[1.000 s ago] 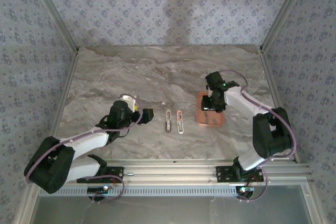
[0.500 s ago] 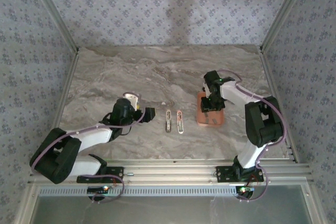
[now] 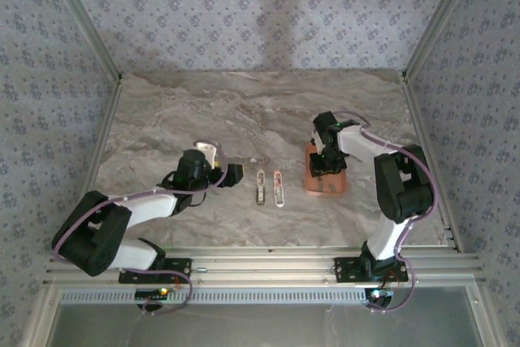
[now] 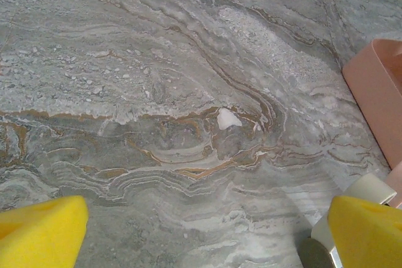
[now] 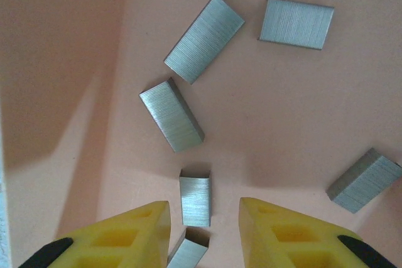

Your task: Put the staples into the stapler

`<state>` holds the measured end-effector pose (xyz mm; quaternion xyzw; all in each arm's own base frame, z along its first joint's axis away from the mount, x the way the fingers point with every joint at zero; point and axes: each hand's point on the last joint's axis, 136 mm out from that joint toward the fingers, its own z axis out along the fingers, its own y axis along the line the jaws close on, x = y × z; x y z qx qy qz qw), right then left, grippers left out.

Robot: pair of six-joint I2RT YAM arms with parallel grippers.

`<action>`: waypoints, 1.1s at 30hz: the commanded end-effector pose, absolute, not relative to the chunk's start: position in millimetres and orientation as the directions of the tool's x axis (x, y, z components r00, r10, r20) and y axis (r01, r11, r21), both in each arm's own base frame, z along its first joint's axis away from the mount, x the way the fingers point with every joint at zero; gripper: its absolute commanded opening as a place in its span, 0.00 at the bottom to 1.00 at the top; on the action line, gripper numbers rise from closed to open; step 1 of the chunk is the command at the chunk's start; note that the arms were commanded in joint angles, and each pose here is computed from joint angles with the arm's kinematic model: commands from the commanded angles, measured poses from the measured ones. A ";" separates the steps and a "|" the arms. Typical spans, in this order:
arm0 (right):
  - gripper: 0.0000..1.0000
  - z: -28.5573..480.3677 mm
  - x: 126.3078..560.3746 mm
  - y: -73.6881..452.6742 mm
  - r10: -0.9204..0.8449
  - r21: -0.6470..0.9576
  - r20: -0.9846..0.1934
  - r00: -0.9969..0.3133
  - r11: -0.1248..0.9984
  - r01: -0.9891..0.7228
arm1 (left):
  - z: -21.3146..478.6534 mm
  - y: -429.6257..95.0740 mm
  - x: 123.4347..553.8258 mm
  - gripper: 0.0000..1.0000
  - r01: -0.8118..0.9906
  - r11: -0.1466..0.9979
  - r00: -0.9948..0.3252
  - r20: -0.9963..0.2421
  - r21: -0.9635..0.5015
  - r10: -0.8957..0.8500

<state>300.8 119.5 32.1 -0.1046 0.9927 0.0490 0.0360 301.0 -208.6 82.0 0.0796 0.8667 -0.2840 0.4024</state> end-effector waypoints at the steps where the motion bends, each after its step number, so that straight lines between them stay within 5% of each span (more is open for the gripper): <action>1: 0.34 29.1 299.8 125.5 -0.231 0.107 -0.065 -0.971 0.966 -0.237 | 96.4 -217.9 308.0 0.98 0.395 0.804 -0.637 -0.763 -0.445 -0.110; 23: 0.23 4.4 301.9 116.8 -0.182 0.027 -0.065 -0.981 0.983 -0.184 | 97.9 -220.1 308.1 0.98 0.405 0.798 -0.633 -0.766 -0.447 -0.108; 33: 0.18 44.5 315.4 113.1 -0.103 0.025 -0.269 -0.958 0.993 -0.114 | 102.4 -219.7 305.3 0.98 0.412 0.792 -0.628 -0.770 -0.451 -0.112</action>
